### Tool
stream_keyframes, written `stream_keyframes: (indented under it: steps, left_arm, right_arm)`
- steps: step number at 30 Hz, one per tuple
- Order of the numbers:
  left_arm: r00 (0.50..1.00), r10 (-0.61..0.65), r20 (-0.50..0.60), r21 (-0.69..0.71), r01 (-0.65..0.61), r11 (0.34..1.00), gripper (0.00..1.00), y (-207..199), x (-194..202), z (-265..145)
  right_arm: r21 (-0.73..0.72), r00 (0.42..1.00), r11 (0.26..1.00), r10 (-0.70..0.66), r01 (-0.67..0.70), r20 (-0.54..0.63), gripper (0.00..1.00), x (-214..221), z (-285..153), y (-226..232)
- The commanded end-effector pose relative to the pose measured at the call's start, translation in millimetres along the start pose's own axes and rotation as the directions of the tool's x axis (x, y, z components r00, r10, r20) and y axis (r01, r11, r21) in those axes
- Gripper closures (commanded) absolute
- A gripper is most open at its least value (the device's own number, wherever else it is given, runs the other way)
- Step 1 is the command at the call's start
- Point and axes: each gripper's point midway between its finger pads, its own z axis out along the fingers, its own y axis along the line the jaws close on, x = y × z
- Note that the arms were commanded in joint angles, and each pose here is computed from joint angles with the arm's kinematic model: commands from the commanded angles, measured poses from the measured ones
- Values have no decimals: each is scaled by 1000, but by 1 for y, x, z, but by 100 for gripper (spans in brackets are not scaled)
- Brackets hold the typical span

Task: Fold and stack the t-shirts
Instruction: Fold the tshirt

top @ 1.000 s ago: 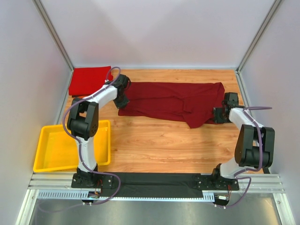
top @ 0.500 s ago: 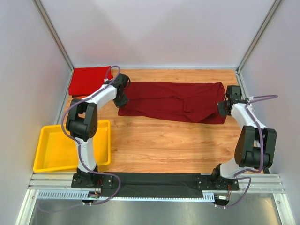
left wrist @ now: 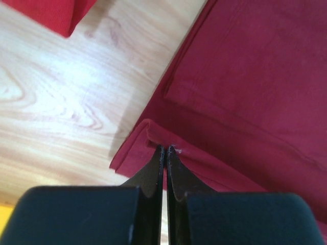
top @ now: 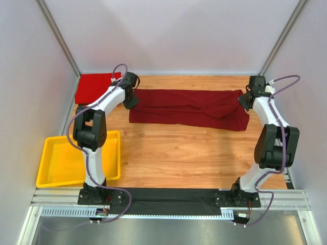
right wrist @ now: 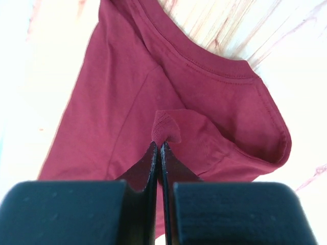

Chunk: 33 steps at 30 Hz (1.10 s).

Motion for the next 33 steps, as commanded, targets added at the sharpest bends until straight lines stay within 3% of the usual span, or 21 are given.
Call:
stream_keyframes:
  steps: [1, 6, 16, 33]
  left_arm:
    - [1000, 20, -9, -24, -21, 999, 100, 2, -7, 7]
    - [999, 25, -42, -53, -28, 998, 100, 4, -1, 20]
    - [997, 38, -68, -90, -44, 995, 100, 4, 2, 36]
    - [998, 30, -54, -89, -35, 995, 100, 1, -4, 34]
  right_arm:
    - [-14, 998, 998, -56, 56, 10, 100, -12, 2, 8]
    - [-43, 996, 996, -76, 74, -54, 100, 1, 17, 17]
    - [-31, 992, 994, -104, 102, -67, 100, 3, 34, 20]
    - [0, 995, 995, -97, 97, -19, 100, -14, 17, 19]
